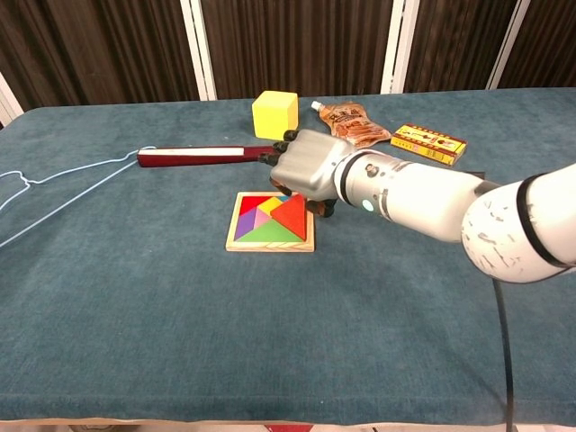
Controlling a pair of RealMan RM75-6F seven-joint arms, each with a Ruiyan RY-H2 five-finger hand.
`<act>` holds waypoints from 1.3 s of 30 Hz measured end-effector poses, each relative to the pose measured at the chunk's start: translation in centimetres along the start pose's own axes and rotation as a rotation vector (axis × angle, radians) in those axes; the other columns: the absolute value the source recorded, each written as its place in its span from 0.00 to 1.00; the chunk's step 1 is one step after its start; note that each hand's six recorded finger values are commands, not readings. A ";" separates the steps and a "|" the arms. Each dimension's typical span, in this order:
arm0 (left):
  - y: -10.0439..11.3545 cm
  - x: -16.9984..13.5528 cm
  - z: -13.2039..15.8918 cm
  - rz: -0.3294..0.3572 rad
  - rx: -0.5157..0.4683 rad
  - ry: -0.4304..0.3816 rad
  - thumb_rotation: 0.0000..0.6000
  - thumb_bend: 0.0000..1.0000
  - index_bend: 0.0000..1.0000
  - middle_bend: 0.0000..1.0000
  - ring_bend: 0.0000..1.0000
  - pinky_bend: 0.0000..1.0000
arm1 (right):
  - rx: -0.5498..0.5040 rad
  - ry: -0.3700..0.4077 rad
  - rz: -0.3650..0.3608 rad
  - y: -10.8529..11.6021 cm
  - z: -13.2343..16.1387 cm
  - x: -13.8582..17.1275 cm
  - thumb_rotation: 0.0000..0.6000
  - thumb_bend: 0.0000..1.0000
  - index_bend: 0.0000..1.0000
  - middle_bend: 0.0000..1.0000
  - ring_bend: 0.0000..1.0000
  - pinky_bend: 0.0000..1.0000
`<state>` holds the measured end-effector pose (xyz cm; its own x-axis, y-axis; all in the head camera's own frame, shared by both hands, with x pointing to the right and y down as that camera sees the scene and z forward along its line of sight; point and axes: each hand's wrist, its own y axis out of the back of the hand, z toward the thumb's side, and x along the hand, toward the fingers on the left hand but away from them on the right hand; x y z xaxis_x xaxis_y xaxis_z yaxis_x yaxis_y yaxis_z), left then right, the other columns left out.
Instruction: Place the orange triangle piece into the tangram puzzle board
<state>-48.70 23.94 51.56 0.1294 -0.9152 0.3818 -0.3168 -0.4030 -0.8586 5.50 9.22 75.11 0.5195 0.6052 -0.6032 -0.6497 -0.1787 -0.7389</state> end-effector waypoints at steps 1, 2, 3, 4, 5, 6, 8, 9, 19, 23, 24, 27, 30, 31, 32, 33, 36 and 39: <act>0.0 0.0 0.0 0.000 0.001 -0.001 1.00 0.47 0.00 0.00 0.00 0.02 | -0.001 0.000 0.001 0.0 0.0 0.0 1.00 0.58 0.47 0.00 0.00 0.00; 0.0 0.0 0.0 0.000 0.001 -0.001 1.00 0.47 0.00 0.00 0.00 0.02 | -0.001 0.001 0.002 -0.1 0.0 0.1 1.00 0.58 0.47 0.00 0.00 0.00; 0.0 0.0 0.0 -0.001 0.001 -0.001 1.00 0.47 0.00 0.00 0.00 0.02 | -0.001 0.002 0.003 -0.1 0.0 0.1 1.00 0.58 0.47 0.00 0.00 0.00; 0.0 0.0 0.0 -0.001 0.002 -0.002 1.00 0.47 0.00 0.00 0.00 0.02 | 0.002 0.004 0.003 -0.1 0.0 0.1 1.00 0.58 0.47 0.00 0.00 0.00; 0.0 0.0 0.0 0.000 0.002 -0.002 1.00 0.47 0.00 0.00 0.00 0.02 | 0.004 0.006 0.003 -0.1 0.0 0.2 1.00 0.58 0.47 0.00 0.00 0.00; -0.1 0.0 0.0 0.000 0.002 -0.002 1.00 0.47 0.00 0.00 0.00 0.02 | 0.005 0.007 0.003 -0.1 0.0 0.2 1.00 0.58 0.48 0.00 0.00 0.00; -0.1 0.1 0.1 -0.002 0.002 -0.002 1.00 0.47 0.00 0.00 0.00 0.02 | 0.008 0.011 0.001 -0.1 0.1 0.3 1.00 0.58 0.48 0.00 0.00 0.00; -0.1 0.1 0.1 -0.002 0.002 -0.002 1.00 0.47 0.00 0.00 0.00 0.02 | 0.009 0.013 0.001 -0.1 0.2 0.4 1.00 0.58 0.48 0.00 0.00 0.00; 0.0 0.0 0.1 0.000 0.002 -0.004 1.00 0.47 0.00 0.00 0.00 0.02 | 0.021 0.024 -0.005 0.0 0.7 0.7 1.00 0.58 0.48 0.00 0.00 0.00; 0.0 0.0 0.1 0.001 0.001 -0.004 1.00 0.47 0.00 0.00 0.00 0.02 | 0.018 0.021 -0.010 0.1 0.6 0.7 1.00 0.58 0.47 0.00 0.00 0.00; 0.0 0.0 0.0 0.002 0.002 -0.005 1.00 0.47 0.00 0.00 0.00 0.02 | 0.015 0.020 -0.012 0.2 0.6 0.7 1.00 0.58 0.47 0.00 0.00 0.00; 0.0 0.0 0.0 0.002 0.006 -0.004 1.00 0.47 0.00 0.00 0.00 0.02 | -0.002 0.013 -0.025 0.5 0.4 0.9 1.00 0.58 0.42 0.00 0.00 0.00; 0.0 -0.1 0.0 0.002 0.008 -0.003 1.00 0.47 0.00 0.00 0.00 0.02 | -0.034 0.002 -0.049 0.9 -0.1 1.6 1.00 0.58 0.29 0.00 0.00 0.00; 0.0 -0.1 0.0 0.002 0.010 -0.003 1.00 0.47 0.00 0.00 0.00 0.02 | -0.053 -0.005 -0.064 1.1 -0.4 2.1 1.00 0.58 0.23 0.00 0.00 0.00; 0.0 -0.1 0.0 0.002 0.012 -0.004 1.00 0.47 0.00 0.00 0.00 0.02 | -0.070 -0.011 -0.076 1.2 -0.7 2.5 1.00 0.57 0.18 0.00 0.00 0.00; 0.0 -0.2 0.1 0.004 0.014 -0.004 1.00 0.47 0.00 0.00 0.00 0.02 | -0.089 -0.018 -0.088 1.3 -1.1 3.1 1.00 0.54 0.12 0.00 0.00 0.00; 0.1 -0.2 0.1 0.013 0.019 -0.006 1.00 0.47 0.00 0.00 0.00 0.02 | -0.160 -0.058 -0.135 1.1 -3.0 6.1 1.00 0.35 0.01 0.00 0.00 0.00; 0.1 -0.2 0.2 0.027 0.031 -0.004 1.00 0.47 0.00 0.00 0.00 0.02 | -0.234 -0.137 -0.172 -0.3 -5.9 10.5 1.00 0.30 0.00 0.00 0.00 0.00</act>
<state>-48.58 24.07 51.37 0.1254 -0.9255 0.3573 -0.2914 -0.3786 -0.8785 14.46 11.09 67.24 0.5204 0.7381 -0.4294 -0.4051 -0.2292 -0.8851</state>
